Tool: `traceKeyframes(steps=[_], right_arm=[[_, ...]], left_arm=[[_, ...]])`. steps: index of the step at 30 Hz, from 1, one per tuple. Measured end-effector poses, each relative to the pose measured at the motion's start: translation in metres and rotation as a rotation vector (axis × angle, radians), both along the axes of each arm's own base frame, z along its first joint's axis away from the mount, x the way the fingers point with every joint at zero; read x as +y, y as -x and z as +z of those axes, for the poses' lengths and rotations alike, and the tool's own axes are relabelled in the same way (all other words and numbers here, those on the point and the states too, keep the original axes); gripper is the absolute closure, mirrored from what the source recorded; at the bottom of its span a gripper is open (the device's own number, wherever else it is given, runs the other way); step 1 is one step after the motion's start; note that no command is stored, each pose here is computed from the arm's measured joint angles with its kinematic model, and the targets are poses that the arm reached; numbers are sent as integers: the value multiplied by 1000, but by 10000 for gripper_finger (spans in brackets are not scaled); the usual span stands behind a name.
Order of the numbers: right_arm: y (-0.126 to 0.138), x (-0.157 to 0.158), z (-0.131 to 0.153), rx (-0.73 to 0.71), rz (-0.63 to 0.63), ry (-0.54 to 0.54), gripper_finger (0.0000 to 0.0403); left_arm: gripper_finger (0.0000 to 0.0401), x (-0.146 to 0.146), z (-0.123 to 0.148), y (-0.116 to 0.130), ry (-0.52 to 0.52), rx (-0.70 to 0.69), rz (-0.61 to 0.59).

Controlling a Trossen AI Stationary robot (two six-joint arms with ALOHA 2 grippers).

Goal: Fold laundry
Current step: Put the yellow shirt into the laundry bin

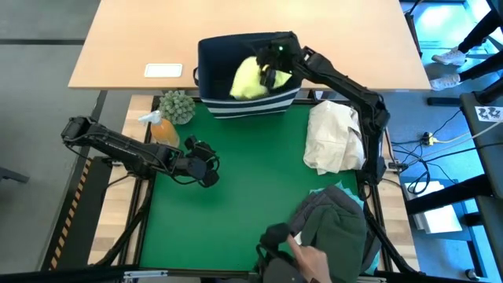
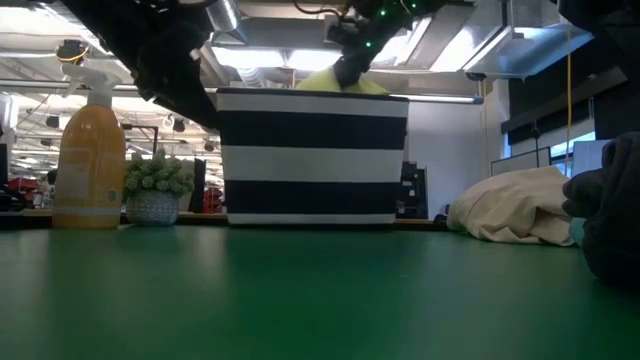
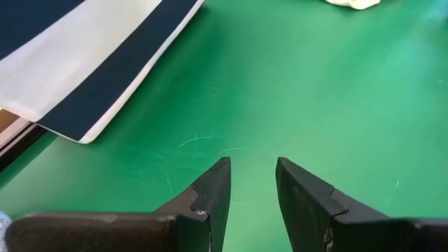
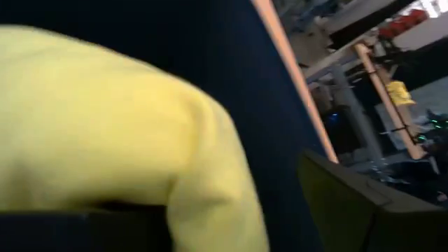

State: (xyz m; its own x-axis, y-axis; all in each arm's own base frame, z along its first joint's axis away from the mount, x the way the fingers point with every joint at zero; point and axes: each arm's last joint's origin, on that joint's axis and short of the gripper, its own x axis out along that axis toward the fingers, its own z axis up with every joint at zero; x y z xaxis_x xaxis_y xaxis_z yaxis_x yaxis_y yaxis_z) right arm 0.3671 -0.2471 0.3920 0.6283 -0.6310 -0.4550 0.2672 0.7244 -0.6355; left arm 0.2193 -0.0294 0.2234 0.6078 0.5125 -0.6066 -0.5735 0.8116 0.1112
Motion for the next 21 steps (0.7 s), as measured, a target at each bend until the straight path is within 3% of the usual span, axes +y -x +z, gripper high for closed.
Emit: traceKeyframes(steps=[4,7,8,14,21], right_arm=[[1,-5,3,-33,-9,18,258],[1,-5,3,-54,-4,3,361],[2,-7,3,-56,-7,-1,375],[1,-7,2,-67,-10,-18,354],[2,-7,2,-63,-22,-23,375]], left_arm=[[291,0,1,-1,-11,0,-20],[291,0,8,-5,-96,-52,-20],[291,2,14,-6,-143,-85,-14],[291,27,65,-17,-395,-70,-4],[272,81,106,-23,-463,3,-113]])
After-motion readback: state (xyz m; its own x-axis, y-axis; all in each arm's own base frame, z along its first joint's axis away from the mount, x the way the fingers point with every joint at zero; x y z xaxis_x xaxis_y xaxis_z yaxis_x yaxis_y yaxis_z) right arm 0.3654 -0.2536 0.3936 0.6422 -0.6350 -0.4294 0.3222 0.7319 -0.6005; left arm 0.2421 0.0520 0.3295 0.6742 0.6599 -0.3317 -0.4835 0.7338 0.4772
